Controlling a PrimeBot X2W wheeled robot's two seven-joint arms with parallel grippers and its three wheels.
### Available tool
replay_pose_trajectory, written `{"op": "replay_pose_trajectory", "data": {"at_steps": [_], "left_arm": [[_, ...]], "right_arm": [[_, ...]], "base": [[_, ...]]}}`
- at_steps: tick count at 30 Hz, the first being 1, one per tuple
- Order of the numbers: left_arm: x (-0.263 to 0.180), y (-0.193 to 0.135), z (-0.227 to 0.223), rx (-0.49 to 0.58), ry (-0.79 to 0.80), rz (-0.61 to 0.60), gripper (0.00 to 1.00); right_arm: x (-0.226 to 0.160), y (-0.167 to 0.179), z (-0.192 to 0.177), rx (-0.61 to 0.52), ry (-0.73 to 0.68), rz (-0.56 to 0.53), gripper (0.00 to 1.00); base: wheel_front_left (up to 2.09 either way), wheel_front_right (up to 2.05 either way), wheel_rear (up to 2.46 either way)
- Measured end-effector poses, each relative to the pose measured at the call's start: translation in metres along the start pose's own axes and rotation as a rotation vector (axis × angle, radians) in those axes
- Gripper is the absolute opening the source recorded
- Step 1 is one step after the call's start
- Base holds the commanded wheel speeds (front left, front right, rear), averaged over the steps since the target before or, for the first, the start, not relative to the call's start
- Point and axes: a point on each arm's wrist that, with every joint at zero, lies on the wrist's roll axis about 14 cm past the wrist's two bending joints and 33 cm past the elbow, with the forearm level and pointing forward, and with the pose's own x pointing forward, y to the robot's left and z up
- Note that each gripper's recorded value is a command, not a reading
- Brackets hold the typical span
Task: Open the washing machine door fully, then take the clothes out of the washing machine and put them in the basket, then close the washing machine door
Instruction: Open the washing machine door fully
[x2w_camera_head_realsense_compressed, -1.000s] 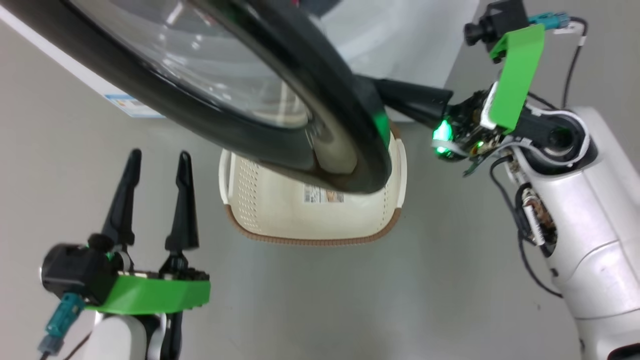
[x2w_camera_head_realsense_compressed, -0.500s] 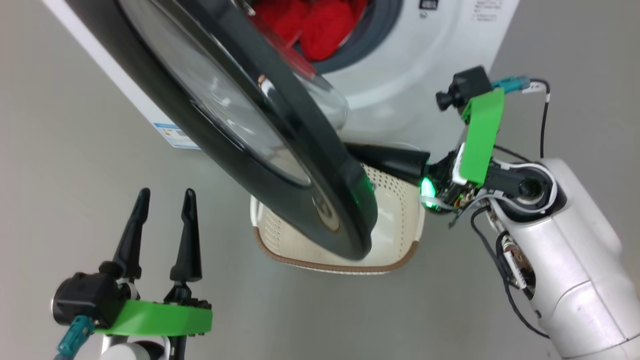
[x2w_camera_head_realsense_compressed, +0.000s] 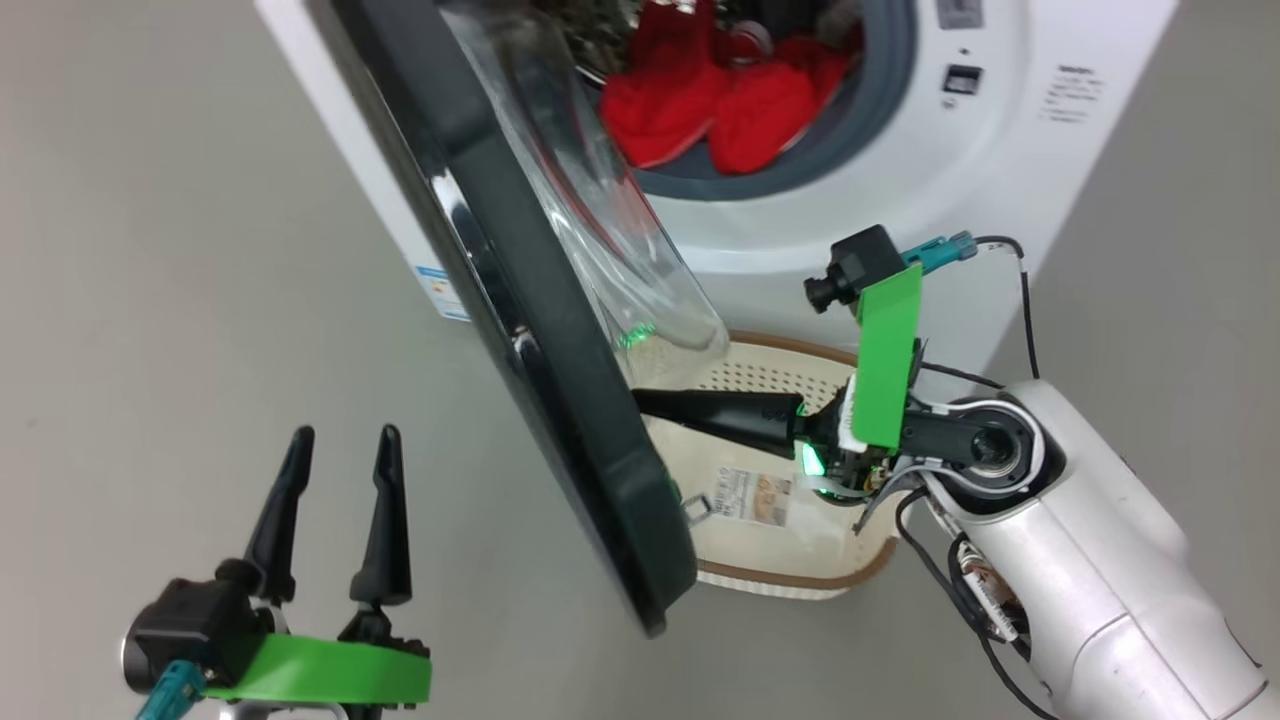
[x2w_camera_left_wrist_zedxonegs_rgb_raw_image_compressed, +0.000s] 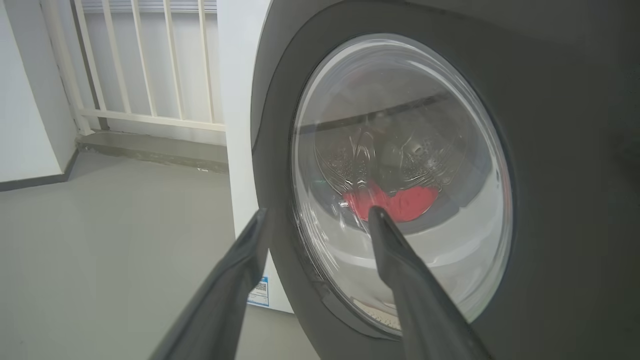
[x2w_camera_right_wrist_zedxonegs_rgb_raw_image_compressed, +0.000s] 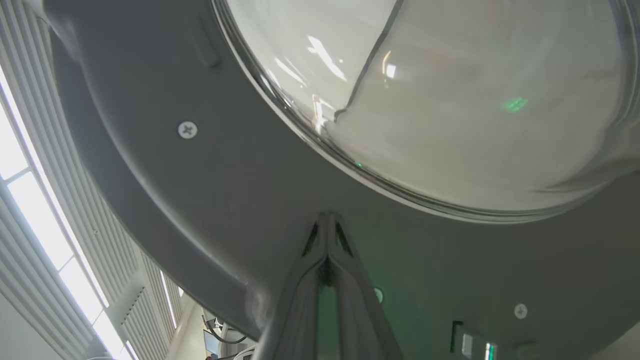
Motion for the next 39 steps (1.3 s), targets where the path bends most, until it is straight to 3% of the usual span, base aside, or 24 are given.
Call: {"op": "replay_pose_trajectory", "data": {"at_steps": [24, 32, 33, 34, 35, 39], "left_arm": [[-0.047, 0.053, 0.026, -0.005, -0.058, 0.159, 1.0], [-0.054, 0.055, 0.022, -0.008, -0.045, 0.16, 1.0], [-0.055, 0.055, 0.022, -0.003, -0.045, 0.158, 1.0], [-0.055, 0.055, 0.022, -0.002, -0.045, 0.156, 1.0], [-0.055, 0.055, 0.022, -0.001, -0.044, 0.154, 1.0], [-0.055, 0.053, 0.021, -0.003, -0.043, 0.144, 1.0]], "right_arm": [[0.058, 0.003, -0.061, -0.021, 0.217, -0.026, 0.0], [0.06, 0.001, -0.057, -0.043, 0.161, -0.05, 0.0], [0.059, 0.001, -0.056, -0.055, 0.148, -0.057, 0.22], [0.059, 0.0, -0.054, -0.059, 0.123, -0.061, 0.82], [0.057, -0.002, -0.052, -0.066, 0.098, -0.065, 1.0], [0.045, -0.008, -0.04, -0.197, -0.009, -0.131, 1.0]], "base": [[0.0, 0.0, 0.0], [0.0, 0.0, 0.0], [0.0, 0.0, 0.0], [0.0, 0.0, 0.0], [0.0, 0.0, 0.0], [0.0, 0.0, 0.0]]}}
